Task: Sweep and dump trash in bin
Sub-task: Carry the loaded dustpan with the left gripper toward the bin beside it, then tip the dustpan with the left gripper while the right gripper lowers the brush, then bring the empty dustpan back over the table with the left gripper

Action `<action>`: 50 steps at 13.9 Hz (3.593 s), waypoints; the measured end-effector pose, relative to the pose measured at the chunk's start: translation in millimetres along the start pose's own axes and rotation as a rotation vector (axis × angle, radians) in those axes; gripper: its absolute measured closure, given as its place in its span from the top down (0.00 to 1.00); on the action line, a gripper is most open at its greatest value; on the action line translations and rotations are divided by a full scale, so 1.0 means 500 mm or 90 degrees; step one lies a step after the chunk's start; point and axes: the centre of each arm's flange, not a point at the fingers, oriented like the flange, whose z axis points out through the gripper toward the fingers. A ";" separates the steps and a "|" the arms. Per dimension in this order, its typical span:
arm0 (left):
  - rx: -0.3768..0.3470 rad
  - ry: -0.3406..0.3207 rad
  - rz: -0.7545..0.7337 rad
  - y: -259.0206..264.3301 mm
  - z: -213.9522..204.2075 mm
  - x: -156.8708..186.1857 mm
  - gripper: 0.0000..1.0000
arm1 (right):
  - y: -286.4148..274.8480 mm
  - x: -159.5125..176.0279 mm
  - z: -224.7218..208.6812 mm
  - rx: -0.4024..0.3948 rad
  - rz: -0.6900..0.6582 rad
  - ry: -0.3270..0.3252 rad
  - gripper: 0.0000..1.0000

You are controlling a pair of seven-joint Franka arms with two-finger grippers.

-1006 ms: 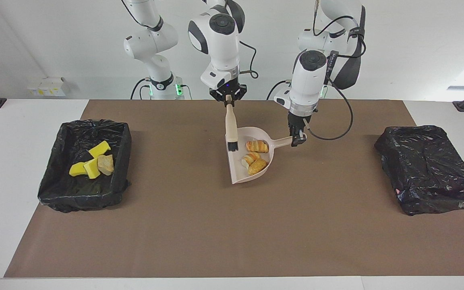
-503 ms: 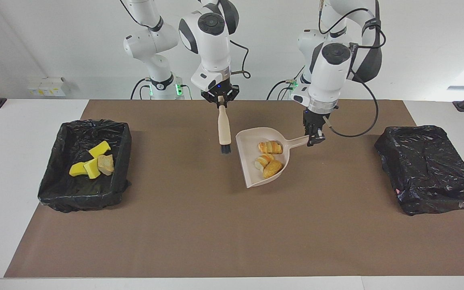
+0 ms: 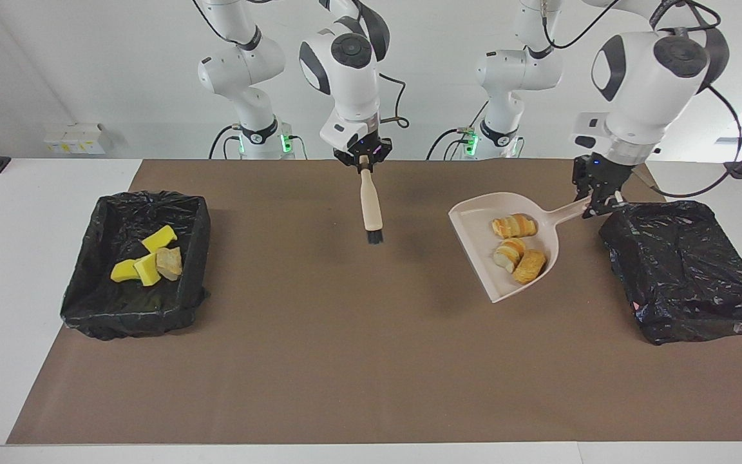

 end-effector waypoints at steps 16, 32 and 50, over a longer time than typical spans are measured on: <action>0.083 -0.278 0.127 -0.137 -0.002 -0.645 0.33 | -0.229 -0.080 0.196 -0.033 0.014 -0.046 0.72; 0.094 -0.472 0.217 -0.170 -0.117 -0.501 0.33 | 0.339 0.224 -0.303 -0.083 -0.165 0.045 1.00; 0.028 -0.076 -0.594 0.107 0.164 0.467 0.33 | 0.707 0.203 -0.430 -0.062 0.032 0.128 1.00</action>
